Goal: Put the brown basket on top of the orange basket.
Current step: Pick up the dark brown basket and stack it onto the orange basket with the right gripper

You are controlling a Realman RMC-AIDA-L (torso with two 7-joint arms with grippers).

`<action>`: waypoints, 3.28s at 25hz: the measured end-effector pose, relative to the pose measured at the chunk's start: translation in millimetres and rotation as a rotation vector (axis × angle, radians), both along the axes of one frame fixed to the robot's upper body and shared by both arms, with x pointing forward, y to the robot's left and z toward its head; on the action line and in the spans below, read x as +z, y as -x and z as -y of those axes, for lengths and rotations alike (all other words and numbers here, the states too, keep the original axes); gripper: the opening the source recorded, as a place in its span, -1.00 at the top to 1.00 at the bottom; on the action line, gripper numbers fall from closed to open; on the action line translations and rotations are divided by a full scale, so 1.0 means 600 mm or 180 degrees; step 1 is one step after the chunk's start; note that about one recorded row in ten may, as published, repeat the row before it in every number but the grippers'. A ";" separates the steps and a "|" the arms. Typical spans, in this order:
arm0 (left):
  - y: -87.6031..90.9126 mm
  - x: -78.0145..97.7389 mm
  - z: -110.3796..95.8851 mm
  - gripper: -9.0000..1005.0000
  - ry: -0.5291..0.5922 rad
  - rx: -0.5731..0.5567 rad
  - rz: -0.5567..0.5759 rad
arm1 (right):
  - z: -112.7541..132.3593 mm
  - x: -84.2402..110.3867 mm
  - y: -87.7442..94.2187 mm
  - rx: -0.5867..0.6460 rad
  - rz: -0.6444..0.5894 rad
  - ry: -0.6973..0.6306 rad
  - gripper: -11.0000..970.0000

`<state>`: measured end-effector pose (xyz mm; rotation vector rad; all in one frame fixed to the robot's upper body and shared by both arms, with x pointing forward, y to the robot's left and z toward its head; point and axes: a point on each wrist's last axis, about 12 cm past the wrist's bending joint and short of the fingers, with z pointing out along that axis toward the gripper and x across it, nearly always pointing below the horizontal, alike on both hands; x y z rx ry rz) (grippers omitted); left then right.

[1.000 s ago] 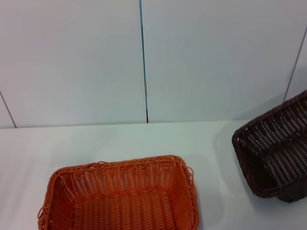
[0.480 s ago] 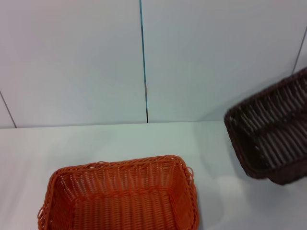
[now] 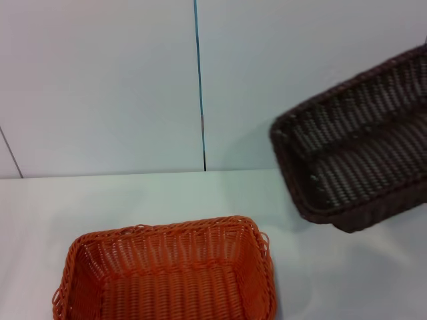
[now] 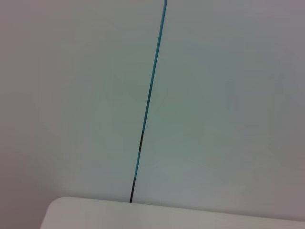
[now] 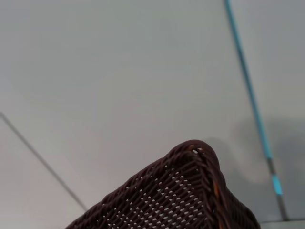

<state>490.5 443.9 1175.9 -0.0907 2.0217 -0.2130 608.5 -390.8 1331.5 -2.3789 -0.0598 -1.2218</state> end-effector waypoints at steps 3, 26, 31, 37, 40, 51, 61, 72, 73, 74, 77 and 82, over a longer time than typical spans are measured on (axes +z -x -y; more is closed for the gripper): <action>0.008 0.001 -0.010 -0.32 0.0014 0.0060 0.0022 | -0.015 0.000 -0.004 0.0102 -0.0008 -0.0116 0.59; 0.034 -0.011 -0.057 -0.32 0.0198 0.0333 0.0190 | -0.185 -0.063 -0.030 0.0668 -0.0406 -0.0572 0.60; 0.032 -0.017 -0.057 -0.32 0.0209 0.0295 0.0166 | -0.205 -0.083 -0.031 0.0704 -0.0437 -0.0516 0.60; 0.032 -0.015 -0.058 -0.32 0.0187 0.0291 0.0169 | -0.215 -0.115 -0.018 0.0719 -0.0538 -0.0617 0.59; 0.032 -0.015 -0.058 -0.32 0.0185 0.0288 0.0168 | -0.216 -0.130 -0.011 0.0711 -0.0564 -0.0735 0.59; 0.028 -0.014 -0.056 -0.32 0.0194 0.0269 0.0178 | -0.210 -0.168 0.004 0.0537 -0.0384 -0.1162 0.59; 0.029 -0.014 -0.057 -0.32 0.0193 0.0288 0.0182 | -0.220 -0.198 0.013 0.0636 -0.0514 -0.1567 0.59; 0.030 -0.014 -0.058 -0.32 0.0190 0.0304 0.0186 | -0.207 -0.214 0.021 0.0641 -0.0598 -0.2087 0.59; 0.030 -0.014 -0.058 -0.32 0.0190 0.0306 0.0187 | -0.207 -0.218 0.021 0.0625 -0.0617 -0.2117 0.59; 0.030 -0.014 -0.058 -0.32 0.0190 0.0306 0.0187 | -0.208 -0.223 0.021 0.0612 -0.0640 -0.2135 0.59; 0.030 -0.014 -0.058 -0.32 0.0193 0.0308 0.0188 | -0.213 -0.240 0.020 0.0585 -0.0706 -0.2154 0.59; 0.030 -0.015 -0.059 -0.32 0.0192 0.0311 0.0184 | -0.236 -0.269 0.018 0.0617 -0.0790 -0.2158 0.59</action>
